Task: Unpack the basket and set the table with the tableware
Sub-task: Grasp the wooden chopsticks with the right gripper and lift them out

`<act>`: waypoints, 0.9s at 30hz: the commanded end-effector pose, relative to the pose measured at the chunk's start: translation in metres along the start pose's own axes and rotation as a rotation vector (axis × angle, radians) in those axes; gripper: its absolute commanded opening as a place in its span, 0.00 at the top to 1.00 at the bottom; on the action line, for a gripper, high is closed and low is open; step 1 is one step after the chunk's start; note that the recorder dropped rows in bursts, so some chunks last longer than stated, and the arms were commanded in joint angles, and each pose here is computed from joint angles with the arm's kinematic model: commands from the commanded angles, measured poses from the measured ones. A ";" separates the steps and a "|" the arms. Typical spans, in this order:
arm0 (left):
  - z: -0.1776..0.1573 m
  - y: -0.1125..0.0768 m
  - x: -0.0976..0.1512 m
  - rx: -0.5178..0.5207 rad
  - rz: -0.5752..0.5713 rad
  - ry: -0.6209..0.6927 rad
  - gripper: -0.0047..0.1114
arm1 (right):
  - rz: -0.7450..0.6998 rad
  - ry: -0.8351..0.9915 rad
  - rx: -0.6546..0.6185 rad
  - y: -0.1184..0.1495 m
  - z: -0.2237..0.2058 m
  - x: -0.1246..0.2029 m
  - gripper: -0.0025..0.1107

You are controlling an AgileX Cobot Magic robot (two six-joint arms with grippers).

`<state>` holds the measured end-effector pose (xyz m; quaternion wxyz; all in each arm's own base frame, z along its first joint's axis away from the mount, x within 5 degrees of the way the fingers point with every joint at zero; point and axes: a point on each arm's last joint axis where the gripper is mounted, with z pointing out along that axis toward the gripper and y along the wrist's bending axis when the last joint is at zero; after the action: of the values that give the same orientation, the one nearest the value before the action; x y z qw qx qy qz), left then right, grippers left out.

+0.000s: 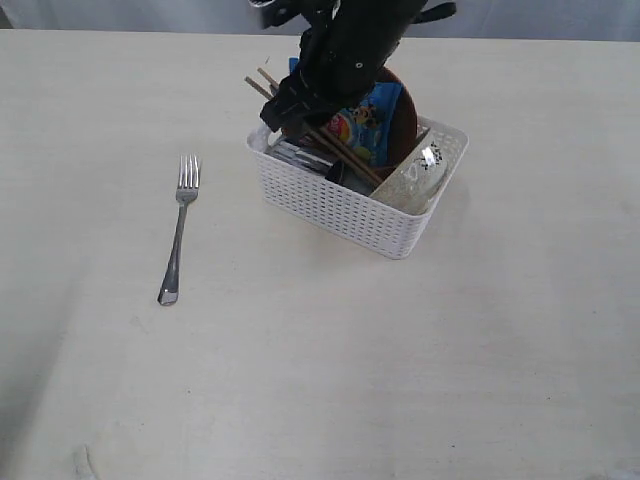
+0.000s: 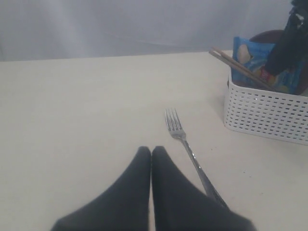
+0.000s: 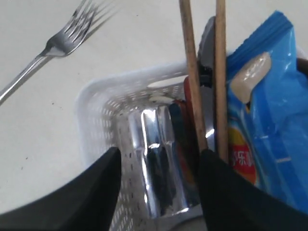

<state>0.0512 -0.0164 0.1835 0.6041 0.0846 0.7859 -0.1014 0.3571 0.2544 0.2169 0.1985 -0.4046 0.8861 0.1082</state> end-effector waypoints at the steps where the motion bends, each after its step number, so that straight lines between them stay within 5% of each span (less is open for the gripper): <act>1: 0.000 0.000 0.001 0.005 0.001 -0.002 0.96 | 0.014 -0.039 0.045 -0.008 0.019 -0.002 0.55; 23: 0.000 0.000 0.001 0.005 -0.001 -0.002 0.96 | 0.052 -0.017 0.109 -0.021 0.069 0.001 0.56; 27: 0.000 0.000 0.001 0.005 -0.001 -0.002 0.96 | 0.052 -0.017 0.109 -0.021 0.069 0.001 0.69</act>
<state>0.0512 -0.0164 0.1835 0.6041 0.0846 0.7859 -0.1014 0.3912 0.2651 0.1724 0.2501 -0.3782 0.8888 0.0662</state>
